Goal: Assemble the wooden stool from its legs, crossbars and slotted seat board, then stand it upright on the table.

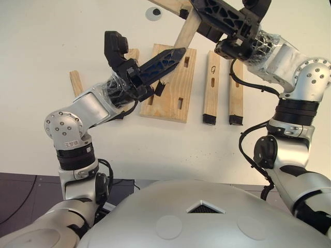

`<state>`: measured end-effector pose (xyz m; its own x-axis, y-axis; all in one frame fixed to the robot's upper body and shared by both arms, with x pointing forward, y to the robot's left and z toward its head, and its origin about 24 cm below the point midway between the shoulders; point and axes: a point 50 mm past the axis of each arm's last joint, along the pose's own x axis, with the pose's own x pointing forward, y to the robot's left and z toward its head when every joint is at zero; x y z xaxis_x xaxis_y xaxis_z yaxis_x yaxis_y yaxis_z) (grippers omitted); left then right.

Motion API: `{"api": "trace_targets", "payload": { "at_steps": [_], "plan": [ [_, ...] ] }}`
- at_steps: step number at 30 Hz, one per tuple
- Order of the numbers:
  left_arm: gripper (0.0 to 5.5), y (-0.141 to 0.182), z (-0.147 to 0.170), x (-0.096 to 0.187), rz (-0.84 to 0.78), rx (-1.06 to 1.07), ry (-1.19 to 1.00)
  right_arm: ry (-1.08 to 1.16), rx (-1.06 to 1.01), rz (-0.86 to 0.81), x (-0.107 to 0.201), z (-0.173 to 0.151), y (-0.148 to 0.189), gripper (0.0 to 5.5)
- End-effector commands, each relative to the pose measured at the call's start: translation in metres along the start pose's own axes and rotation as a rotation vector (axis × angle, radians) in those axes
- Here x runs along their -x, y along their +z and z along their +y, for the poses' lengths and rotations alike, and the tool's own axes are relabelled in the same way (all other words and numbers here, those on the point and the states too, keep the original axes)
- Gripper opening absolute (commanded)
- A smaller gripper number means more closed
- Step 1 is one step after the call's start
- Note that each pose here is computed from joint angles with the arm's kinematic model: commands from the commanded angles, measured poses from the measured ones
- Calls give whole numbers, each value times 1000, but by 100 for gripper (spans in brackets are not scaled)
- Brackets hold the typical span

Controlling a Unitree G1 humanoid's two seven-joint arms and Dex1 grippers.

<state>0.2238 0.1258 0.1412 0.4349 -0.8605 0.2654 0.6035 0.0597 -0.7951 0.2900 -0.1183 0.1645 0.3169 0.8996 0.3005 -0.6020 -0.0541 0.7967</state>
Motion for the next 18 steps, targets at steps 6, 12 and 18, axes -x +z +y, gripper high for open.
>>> {"api": "trace_targets", "payload": {
  "at_steps": [6, 12, 18],
  "plan": [
    [311, 8, 32, 31, -39, -6, 167, -87, 78, -15, 4, -9, 0, 213],
    [382, 8, 57, 77, -138, -6, 338, -129, 415, 17, 31, -21, -14, 212],
    [382, 12, 58, 95, -240, -13, 346, -122, 587, 88, 46, -34, -25, 212]
  ]
}}
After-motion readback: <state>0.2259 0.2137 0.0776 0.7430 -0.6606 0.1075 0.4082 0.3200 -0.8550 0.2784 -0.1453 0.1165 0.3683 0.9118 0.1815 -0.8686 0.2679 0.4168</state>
